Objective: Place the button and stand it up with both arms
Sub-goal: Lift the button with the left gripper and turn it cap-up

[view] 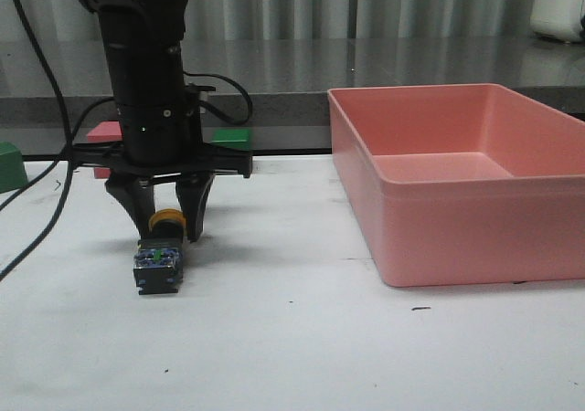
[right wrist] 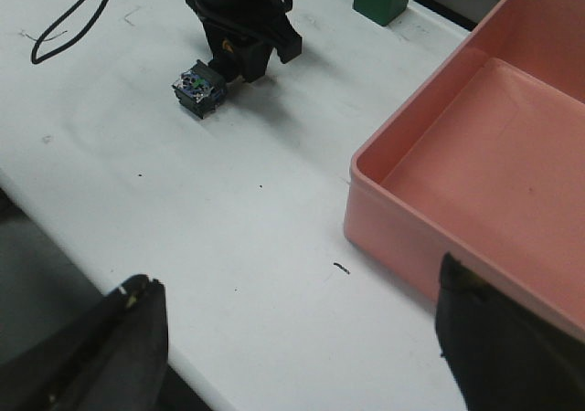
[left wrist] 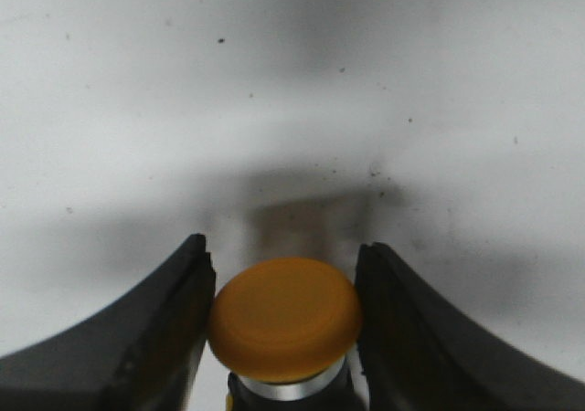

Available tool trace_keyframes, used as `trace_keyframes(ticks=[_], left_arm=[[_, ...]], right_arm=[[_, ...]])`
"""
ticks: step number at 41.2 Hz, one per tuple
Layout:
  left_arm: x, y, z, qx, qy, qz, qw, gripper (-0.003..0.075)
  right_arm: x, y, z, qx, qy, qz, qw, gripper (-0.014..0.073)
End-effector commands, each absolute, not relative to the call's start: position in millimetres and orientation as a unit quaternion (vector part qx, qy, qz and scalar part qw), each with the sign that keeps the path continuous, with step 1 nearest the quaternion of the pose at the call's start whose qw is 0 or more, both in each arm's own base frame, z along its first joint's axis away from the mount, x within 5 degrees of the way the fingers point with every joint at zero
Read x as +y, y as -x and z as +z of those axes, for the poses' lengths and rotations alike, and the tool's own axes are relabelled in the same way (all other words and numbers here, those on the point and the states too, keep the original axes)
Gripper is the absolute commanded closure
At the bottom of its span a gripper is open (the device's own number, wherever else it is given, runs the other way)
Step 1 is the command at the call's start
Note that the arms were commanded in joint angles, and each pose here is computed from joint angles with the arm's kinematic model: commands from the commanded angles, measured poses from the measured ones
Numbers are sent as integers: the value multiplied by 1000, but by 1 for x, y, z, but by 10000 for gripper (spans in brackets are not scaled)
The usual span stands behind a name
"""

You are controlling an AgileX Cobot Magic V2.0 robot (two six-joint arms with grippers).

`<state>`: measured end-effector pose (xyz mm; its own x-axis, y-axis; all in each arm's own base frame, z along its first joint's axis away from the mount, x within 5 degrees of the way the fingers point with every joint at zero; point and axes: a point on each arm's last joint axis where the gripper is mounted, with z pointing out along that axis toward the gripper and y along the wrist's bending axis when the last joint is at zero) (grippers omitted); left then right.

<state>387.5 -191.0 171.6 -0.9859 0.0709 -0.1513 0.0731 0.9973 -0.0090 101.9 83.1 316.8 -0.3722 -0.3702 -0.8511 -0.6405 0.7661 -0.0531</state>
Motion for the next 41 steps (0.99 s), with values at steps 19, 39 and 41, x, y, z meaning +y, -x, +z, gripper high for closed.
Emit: trace_keyframes(ticks=[19, 39, 41], left_arm=[[-116, -352, 302, 942, -68, -60, 323, 463], [-57, -271, 263, 830, -48, -90, 548, 463], [-57, -265, 254, 821, -61, -92, 560, 463]], right_arm=[[85, -104, 331, 792, 302, 158, 507, -20], [85, -104, 331, 792, 302, 158, 507, -20], [85, -104, 331, 792, 302, 158, 507, -20]])
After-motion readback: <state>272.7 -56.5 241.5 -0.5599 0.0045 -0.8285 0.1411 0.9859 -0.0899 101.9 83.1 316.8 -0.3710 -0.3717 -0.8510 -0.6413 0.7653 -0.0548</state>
